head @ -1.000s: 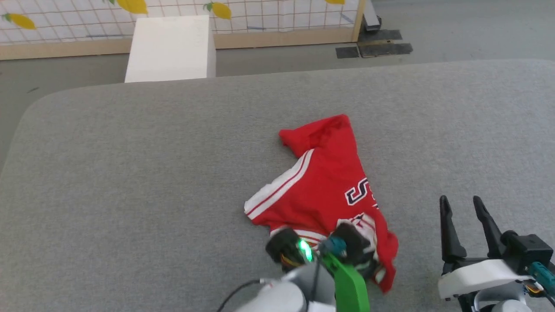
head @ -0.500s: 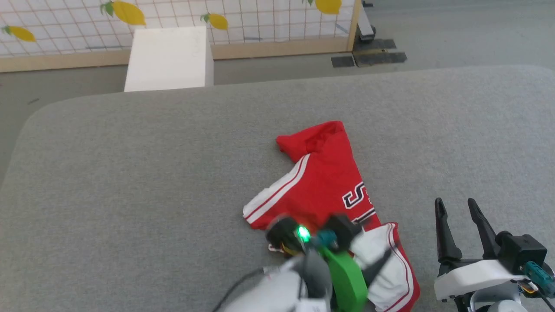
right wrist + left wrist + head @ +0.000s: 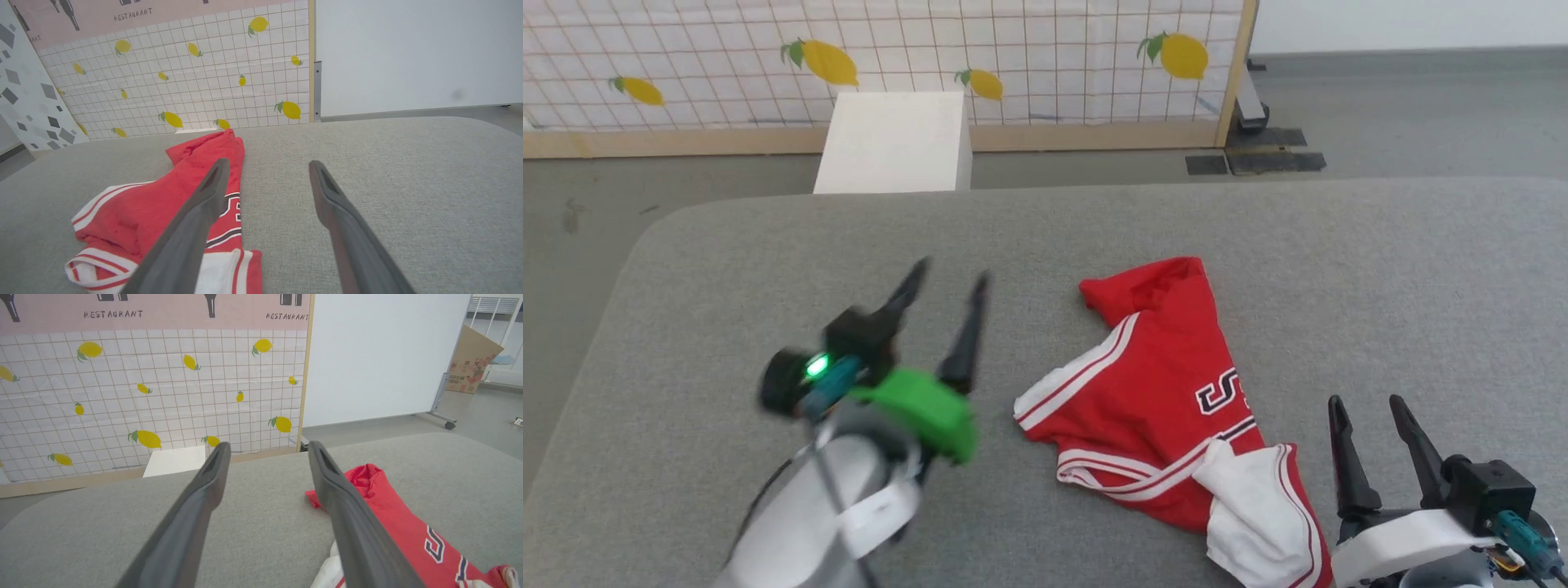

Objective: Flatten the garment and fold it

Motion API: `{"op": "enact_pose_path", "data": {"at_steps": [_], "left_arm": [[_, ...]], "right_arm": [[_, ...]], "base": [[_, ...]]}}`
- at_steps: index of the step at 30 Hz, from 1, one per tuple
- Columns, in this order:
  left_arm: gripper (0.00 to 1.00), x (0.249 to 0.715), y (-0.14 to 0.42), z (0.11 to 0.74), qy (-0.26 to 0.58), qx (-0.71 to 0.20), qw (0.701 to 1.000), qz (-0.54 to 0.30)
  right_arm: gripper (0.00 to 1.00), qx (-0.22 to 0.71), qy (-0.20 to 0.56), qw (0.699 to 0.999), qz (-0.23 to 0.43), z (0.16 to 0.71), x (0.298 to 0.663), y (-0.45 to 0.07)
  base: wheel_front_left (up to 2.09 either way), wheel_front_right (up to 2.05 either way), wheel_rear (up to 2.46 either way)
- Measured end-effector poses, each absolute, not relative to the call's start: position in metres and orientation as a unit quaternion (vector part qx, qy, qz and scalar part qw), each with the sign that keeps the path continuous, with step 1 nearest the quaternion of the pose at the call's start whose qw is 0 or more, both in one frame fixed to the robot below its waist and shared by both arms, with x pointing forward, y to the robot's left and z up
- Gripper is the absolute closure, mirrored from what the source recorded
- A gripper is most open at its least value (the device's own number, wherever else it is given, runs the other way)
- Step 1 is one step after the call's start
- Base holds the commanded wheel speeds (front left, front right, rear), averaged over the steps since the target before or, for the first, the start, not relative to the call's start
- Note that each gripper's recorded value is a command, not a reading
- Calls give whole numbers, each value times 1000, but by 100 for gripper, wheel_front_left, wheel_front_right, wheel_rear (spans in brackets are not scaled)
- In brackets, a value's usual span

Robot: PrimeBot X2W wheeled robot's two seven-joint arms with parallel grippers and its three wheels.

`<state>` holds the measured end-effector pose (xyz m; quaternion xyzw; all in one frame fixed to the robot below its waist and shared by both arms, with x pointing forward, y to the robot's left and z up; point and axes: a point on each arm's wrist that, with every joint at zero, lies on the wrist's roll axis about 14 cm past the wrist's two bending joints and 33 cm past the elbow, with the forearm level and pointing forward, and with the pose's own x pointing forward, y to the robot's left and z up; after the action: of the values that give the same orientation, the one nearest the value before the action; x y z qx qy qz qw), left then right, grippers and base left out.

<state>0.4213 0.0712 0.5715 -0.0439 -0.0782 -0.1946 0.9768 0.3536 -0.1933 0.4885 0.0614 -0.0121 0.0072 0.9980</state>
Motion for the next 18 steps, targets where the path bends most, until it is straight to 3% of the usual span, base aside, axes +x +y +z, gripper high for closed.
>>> {"op": "enact_pose_path", "data": {"at_steps": [7,14,18], "left_arm": [[0,391,140,520,-18,-50,994,-95],[0,366,142,499,6,-77,994,-75],[0,366,137,498,6,-86,993,-80]], "right_arm": [[0,57,-9,998,18,487,351,-187],[0,53,31,997,43,475,351,-170],[0,43,112,989,85,460,351,-146]], "base": [[0,0,0],[0,0,0],[0,0,0]]}}
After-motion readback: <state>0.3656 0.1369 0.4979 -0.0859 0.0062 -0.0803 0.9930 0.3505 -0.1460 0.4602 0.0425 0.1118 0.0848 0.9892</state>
